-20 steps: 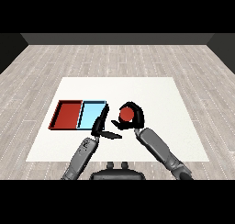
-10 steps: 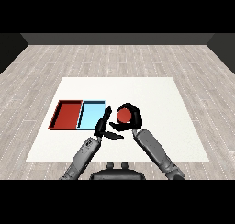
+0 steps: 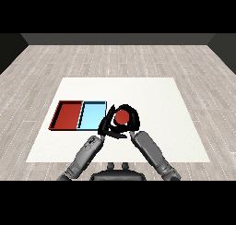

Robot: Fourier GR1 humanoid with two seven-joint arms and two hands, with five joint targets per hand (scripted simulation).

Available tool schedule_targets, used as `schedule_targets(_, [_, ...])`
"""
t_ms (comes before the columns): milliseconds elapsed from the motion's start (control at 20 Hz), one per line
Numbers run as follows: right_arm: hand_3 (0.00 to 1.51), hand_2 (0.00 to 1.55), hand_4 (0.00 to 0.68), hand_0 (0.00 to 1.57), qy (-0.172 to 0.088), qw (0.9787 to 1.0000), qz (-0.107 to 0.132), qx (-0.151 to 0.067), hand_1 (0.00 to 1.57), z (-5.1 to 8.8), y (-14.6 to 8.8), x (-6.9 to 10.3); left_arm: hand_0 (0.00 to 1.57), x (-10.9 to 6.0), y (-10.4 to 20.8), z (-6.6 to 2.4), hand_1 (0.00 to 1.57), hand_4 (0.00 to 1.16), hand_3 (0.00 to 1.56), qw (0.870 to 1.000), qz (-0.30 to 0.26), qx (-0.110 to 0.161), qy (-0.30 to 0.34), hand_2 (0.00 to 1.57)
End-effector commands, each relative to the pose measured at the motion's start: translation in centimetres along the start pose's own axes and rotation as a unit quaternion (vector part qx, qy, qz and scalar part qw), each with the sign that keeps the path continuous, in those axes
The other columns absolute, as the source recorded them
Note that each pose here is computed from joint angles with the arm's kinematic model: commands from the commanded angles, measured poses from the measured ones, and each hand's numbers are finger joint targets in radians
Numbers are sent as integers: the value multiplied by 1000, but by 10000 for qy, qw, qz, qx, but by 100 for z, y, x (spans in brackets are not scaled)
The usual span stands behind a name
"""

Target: Pick the red can and put it in the red box

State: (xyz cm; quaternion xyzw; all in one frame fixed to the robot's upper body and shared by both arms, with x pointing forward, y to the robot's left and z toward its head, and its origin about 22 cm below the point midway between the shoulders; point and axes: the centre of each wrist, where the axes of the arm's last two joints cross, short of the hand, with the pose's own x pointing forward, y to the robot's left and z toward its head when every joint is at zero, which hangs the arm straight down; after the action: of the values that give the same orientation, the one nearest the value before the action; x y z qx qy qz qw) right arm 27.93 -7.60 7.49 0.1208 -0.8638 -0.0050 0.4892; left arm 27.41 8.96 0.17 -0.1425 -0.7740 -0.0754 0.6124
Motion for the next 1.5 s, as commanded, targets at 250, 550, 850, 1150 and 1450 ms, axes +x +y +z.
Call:
schedule_targets(250, [1422,1456,656,1513,-69,9997,-238,43,1513,189,124,112,0,-100,-201,113,0,0,0,9998,132,-89,77,0])
schedule_targets(550, [1405,1459,646,1520,-63,9999,-36,156,1520,190,211,-74,0,-64,-105,-118,0,0,0,9995,225,-219,77,0])
schedule_targets(850, [1397,1467,654,1560,52,9998,-161,122,1560,253,85,-19,1447,75,-282,36,1447,1113,1424,9940,415,996,194,1478])
schedule_targets(1150, [1388,1442,651,1492,53,9998,-127,113,1492,-1,386,150,1571,89,-191,-91,1571,1116,1484,9940,75,1041,340,1564])
schedule_targets(1450, [1392,1440,642,1490,-10,9999,-116,78,1490,25,183,57,1571,-49,-175,-140,1571,1138,1479,9930,-86,1174,-81,1558])
